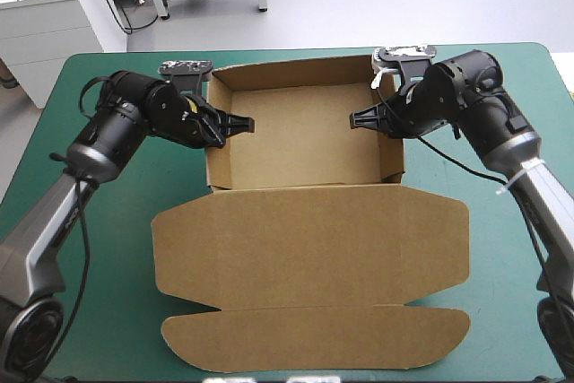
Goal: Fold the box
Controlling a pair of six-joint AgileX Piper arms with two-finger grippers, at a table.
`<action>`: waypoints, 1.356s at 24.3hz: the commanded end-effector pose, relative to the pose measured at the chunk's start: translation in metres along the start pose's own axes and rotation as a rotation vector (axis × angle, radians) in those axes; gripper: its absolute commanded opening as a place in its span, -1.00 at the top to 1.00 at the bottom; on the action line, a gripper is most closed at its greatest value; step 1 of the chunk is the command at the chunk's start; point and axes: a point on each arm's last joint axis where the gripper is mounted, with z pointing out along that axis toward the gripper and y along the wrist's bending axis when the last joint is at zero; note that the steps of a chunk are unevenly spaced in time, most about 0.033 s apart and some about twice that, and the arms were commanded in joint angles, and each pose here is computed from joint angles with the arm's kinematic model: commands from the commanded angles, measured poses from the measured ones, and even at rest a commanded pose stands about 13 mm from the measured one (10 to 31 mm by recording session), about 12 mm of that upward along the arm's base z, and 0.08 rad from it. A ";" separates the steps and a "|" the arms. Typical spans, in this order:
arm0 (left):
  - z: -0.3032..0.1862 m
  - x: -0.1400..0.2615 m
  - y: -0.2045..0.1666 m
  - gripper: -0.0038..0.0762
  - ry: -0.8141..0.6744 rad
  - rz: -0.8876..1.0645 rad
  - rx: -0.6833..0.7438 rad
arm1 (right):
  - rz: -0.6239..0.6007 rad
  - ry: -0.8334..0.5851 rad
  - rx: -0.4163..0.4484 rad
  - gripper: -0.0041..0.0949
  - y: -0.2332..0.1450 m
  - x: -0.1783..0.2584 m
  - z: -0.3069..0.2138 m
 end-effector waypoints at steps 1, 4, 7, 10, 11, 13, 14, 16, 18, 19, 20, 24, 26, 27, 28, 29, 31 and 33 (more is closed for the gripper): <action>-0.002 -0.014 -0.012 0.93 -0.015 0.013 0.054 | 0.006 -0.016 -0.017 0.92 -0.005 -0.011 0.000; 0.035 -0.024 -0.014 0.92 0.089 0.001 0.040 | 0.022 0.082 -0.024 0.92 -0.017 -0.020 0.030; 0.063 -0.029 -0.014 0.93 0.177 -0.001 0.018 | 0.027 0.136 0.006 0.92 -0.023 -0.021 0.057; 0.081 -0.038 -0.019 0.93 0.215 -0.006 0.028 | 0.031 0.203 0.010 0.92 -0.023 -0.020 0.087; 0.086 -0.041 -0.020 0.92 0.215 -0.008 0.032 | 0.033 0.220 0.011 0.91 -0.024 -0.019 0.095; 0.092 -0.042 -0.019 0.92 0.221 -0.007 0.026 | 0.035 0.243 0.014 0.92 -0.024 -0.018 0.105; 0.096 -0.041 -0.018 0.92 0.227 -0.005 0.016 | 0.035 0.254 0.016 0.92 -0.024 -0.017 0.110; 0.101 -0.041 -0.017 0.92 0.234 0.000 0.006 | 0.032 0.262 0.019 0.92 -0.025 -0.016 0.114; 0.102 -0.041 -0.017 0.92 0.236 0.005 0.005 | 0.019 0.267 0.016 0.92 -0.025 -0.016 0.116; 0.103 -0.041 -0.017 0.92 0.233 0.009 0.007 | 0.009 0.270 0.015 0.92 -0.025 -0.016 0.117; 0.103 -0.041 -0.017 0.92 0.231 0.013 0.008 | 0.003 0.271 0.016 0.91 -0.025 -0.016 0.118; 0.103 -0.041 -0.017 0.91 0.230 0.044 0.011 | 0.009 0.275 0.011 0.91 -0.025 -0.016 0.119; 0.103 -0.041 -0.017 0.81 0.236 0.055 0.013 | 0.003 0.275 0.008 0.83 -0.024 -0.016 0.119; 0.103 -0.041 -0.018 0.74 0.237 0.058 0.018 | -0.007 0.275 0.006 0.75 -0.024 -0.016 0.119; 0.103 -0.041 -0.018 0.63 0.238 0.061 0.023 | -0.014 0.276 0.002 0.63 -0.024 -0.016 0.119; 0.103 -0.041 -0.018 0.50 0.239 0.063 0.025 | -0.017 0.276 -0.002 0.48 -0.024 -0.015 0.119; 0.103 -0.041 -0.018 0.19 0.237 0.075 0.027 | -0.017 0.277 -0.012 0.08 -0.023 -0.015 0.119; 0.103 -0.041 -0.018 -0.09 0.237 0.075 0.027 | -0.017 0.277 -0.012 -0.28 -0.023 -0.015 0.119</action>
